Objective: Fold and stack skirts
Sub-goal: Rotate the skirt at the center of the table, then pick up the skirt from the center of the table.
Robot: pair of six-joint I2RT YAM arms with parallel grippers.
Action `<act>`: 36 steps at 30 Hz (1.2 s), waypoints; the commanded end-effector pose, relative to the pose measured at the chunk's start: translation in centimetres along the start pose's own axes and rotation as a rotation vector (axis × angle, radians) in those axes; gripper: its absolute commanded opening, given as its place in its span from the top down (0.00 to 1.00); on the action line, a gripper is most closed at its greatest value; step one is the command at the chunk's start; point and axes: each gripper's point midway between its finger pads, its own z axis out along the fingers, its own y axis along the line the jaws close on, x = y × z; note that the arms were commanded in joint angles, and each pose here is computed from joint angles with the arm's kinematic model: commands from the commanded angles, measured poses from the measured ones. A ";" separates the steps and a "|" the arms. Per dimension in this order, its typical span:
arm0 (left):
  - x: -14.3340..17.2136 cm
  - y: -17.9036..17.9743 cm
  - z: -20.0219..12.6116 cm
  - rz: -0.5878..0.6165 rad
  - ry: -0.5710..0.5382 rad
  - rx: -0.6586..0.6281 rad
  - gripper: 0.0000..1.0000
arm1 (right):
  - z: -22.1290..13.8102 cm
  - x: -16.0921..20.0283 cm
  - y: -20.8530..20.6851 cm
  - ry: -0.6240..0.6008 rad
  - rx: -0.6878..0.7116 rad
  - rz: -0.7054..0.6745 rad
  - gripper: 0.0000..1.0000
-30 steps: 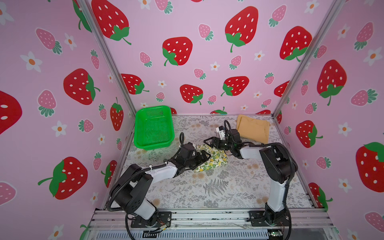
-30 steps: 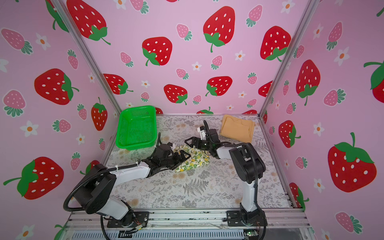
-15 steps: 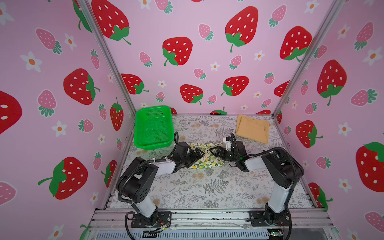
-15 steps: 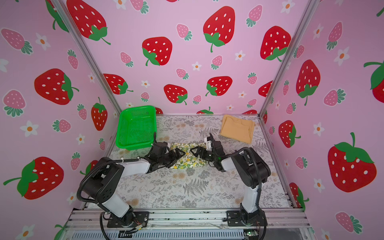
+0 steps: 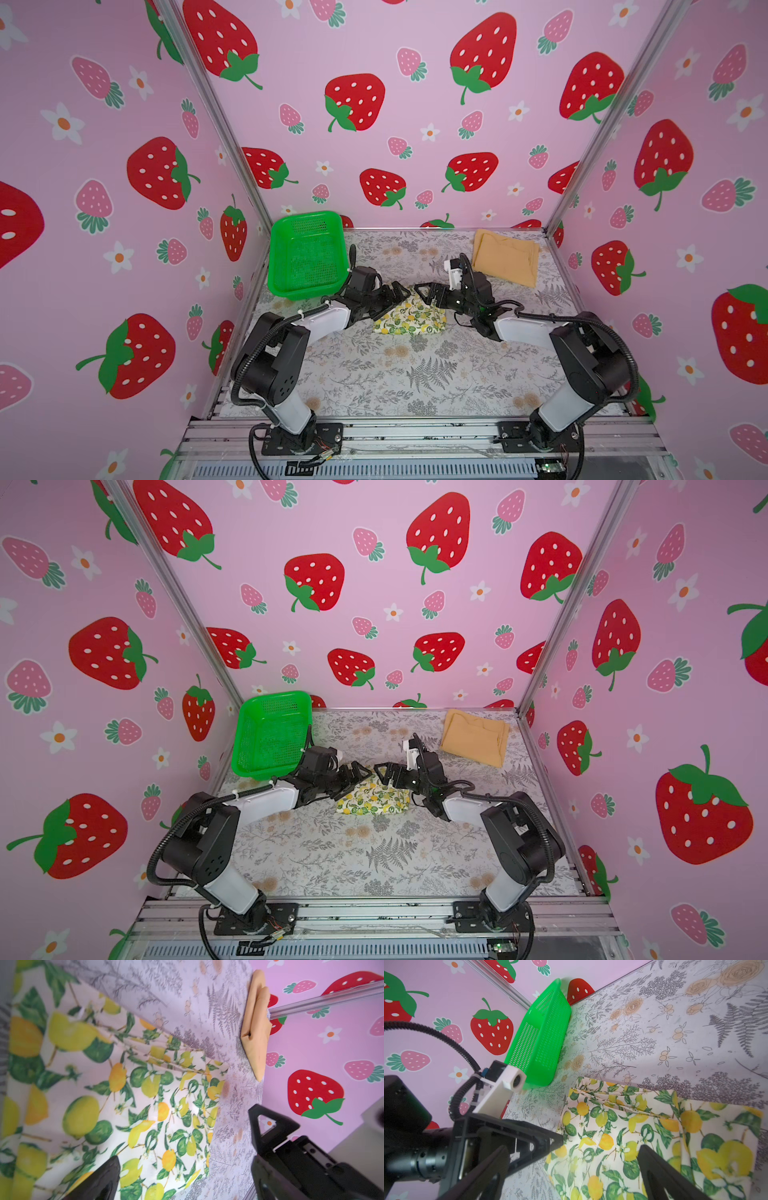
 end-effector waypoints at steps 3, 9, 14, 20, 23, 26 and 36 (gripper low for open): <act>-2.2 1.3 1.4 -0.003 -0.017 -0.051 0.00 | -1.2 2.9 -2.8 0.050 0.214 -0.079 0.00; -3.1 2.6 4.0 -0.026 -0.008 -0.069 0.00 | -2.4 5.0 -6.1 0.097 0.408 -0.135 0.00; -2.7 3.9 5.3 -0.047 0.021 -0.082 0.00 | -3.5 4.7 -7.4 0.082 0.499 -0.185 0.00; -2.4 4.3 5.3 -0.056 0.023 -0.080 0.01 | -2.5 4.9 -8.7 0.124 0.557 -0.224 0.00; -2.4 4.3 5.1 -0.054 0.024 -0.078 0.00 | -1.0 5.4 -9.1 0.160 0.541 -0.215 0.00; -2.4 4.1 5.0 -0.048 0.023 -0.077 0.00 | 0.1 5.9 -9.5 0.190 0.525 -0.191 0.00; -2.5 3.9 5.0 -0.045 0.031 -0.082 0.00 | 1.3 7.3 -10.3 0.243 0.513 -0.156 0.10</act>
